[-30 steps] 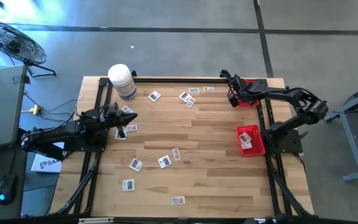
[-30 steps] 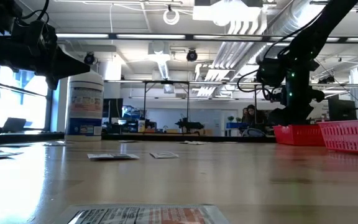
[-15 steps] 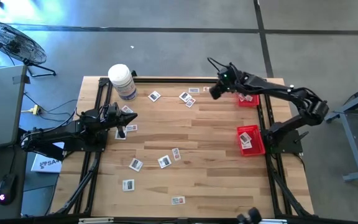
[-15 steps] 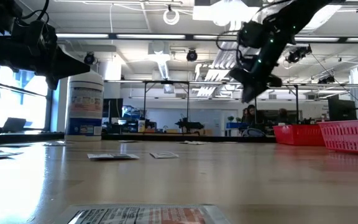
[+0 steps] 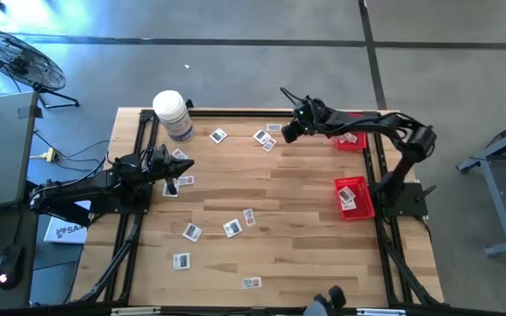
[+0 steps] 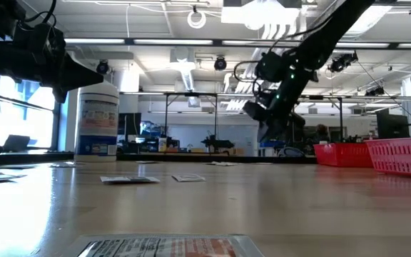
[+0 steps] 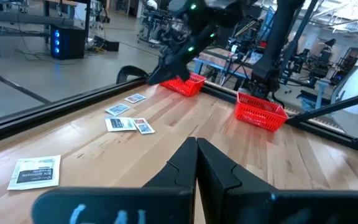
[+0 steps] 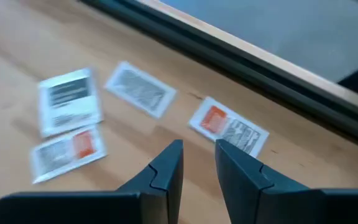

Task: Pick & Place First Aid Supplies
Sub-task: Put the ointment pack into the top basket

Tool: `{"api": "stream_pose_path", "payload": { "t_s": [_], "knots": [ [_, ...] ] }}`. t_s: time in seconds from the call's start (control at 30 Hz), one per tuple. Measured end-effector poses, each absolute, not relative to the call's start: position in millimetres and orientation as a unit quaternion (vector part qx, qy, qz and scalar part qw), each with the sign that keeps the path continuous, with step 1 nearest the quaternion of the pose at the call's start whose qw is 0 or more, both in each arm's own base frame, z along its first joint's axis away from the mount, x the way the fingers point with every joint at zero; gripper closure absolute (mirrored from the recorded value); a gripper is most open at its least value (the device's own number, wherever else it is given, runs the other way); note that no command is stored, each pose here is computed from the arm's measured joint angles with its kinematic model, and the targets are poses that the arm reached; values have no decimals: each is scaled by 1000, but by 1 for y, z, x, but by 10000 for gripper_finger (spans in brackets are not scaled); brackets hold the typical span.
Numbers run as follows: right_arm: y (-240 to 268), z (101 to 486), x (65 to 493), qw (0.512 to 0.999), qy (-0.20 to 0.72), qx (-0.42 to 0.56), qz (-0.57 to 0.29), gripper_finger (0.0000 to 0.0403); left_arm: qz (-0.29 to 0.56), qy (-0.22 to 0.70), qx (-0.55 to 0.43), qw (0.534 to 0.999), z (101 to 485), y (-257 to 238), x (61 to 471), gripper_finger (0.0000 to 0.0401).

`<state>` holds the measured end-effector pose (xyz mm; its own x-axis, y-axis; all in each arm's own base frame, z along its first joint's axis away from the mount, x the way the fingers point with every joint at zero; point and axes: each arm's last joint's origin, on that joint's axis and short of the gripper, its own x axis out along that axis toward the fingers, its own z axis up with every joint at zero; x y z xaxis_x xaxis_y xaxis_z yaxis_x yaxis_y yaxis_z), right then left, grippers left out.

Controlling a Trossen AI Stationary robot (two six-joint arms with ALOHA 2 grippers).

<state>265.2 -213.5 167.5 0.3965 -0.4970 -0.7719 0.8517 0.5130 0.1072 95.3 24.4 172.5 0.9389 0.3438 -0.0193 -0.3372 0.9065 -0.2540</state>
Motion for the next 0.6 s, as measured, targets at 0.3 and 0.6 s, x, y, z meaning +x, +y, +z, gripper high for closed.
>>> {"api": "stream_pose_path", "payload": {
  "t_s": [0.3, 0.6],
  "knots": [
    [-240, 147, 285, 770, 386, 263, -434, 316, 175, -13, -128, 976, 173, 24, 95, 400],
    [-263, 135, 301, 742, 447, 224, -448, 316, 174, -13, -128, 976, 173, 24, 95, 400]
  ]
}}
